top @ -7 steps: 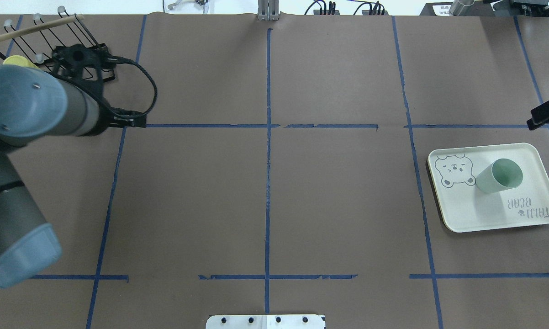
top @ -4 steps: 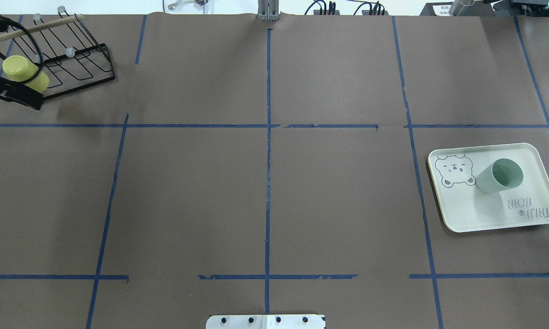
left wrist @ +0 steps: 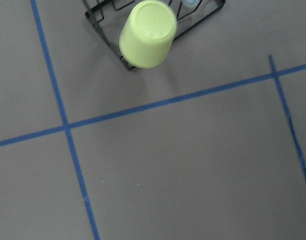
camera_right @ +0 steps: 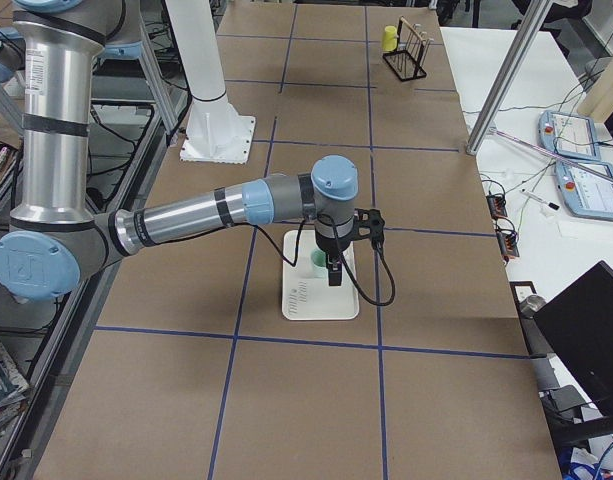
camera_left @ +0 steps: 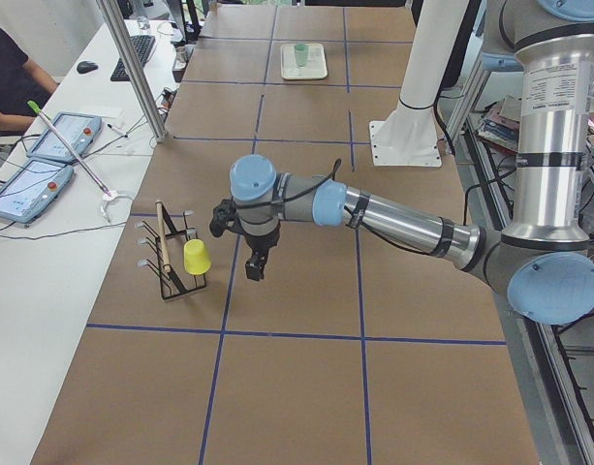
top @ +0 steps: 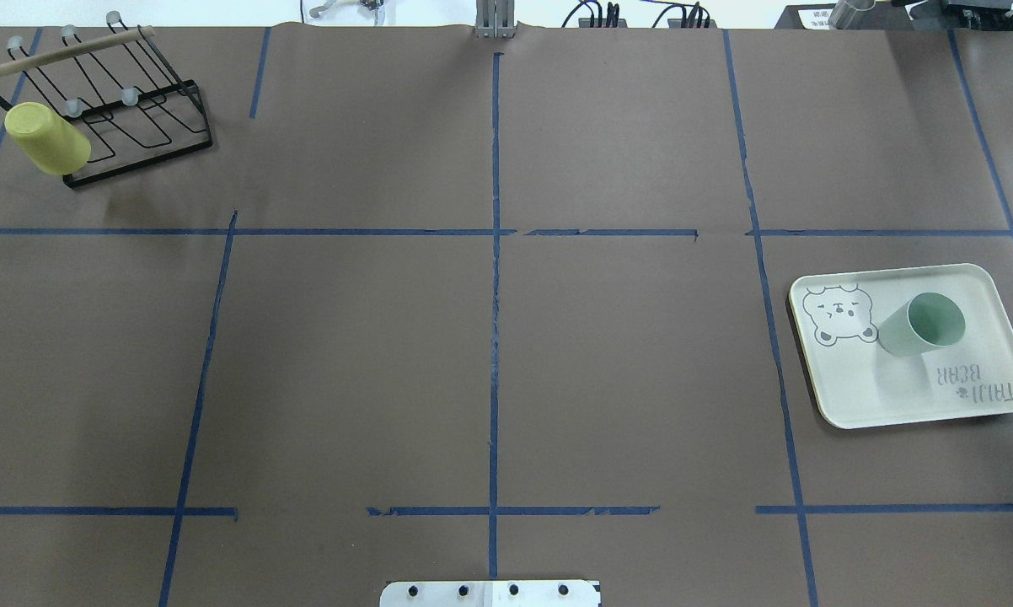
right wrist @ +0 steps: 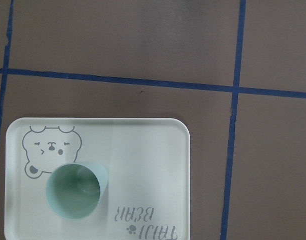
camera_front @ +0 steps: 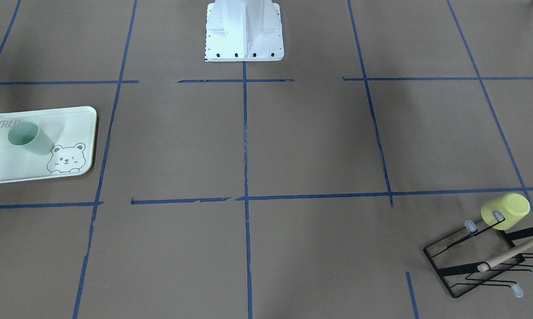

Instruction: Left arm grabs green cup and hands to right arm on tray

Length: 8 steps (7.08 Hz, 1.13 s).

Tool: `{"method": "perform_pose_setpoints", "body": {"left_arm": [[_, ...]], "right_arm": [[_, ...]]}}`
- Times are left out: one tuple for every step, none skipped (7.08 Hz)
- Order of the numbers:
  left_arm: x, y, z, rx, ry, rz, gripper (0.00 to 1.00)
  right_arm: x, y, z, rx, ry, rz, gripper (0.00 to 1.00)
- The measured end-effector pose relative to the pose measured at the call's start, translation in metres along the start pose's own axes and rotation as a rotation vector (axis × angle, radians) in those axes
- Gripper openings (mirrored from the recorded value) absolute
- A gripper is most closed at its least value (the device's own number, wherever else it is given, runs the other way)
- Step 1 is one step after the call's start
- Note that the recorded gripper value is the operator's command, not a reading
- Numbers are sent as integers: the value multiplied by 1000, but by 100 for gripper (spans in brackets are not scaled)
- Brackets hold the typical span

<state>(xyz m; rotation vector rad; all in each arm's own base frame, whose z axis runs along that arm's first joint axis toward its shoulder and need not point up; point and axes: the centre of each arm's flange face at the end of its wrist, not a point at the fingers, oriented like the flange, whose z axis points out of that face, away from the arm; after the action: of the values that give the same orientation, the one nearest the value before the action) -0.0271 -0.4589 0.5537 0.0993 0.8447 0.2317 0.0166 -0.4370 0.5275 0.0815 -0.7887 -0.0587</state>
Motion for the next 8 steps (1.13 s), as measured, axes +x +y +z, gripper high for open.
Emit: {"method": "perform_pose_setpoints", "body": {"left_arm": [[-23, 19, 15, -44, 7, -24, 100], [-34, 30, 22, -81, 12, -54, 100], [-38, 34, 25, -102, -3, -68, 100], [-43, 36, 26, -117, -34, -70, 100], [-44, 37, 26, -120, -45, -68, 100], [-41, 37, 24, -112, -36, -63, 100], [-39, 36, 21, -104, -32, -56, 100], [-37, 35, 19, -97, -34, -50, 100]], "right_arm": [[3, 4, 2, -6, 1, 3, 100], [7, 6, 6, -14, 5, 8, 100], [12, 10, 10, -24, 8, 7, 100], [17, 16, 13, -34, 17, -9, 100], [22, 20, 16, -41, 33, -26, 100], [24, 22, 17, -44, 44, -35, 100], [25, 23, 18, -46, 48, -38, 100], [25, 23, 18, -46, 49, -39, 100]]}}
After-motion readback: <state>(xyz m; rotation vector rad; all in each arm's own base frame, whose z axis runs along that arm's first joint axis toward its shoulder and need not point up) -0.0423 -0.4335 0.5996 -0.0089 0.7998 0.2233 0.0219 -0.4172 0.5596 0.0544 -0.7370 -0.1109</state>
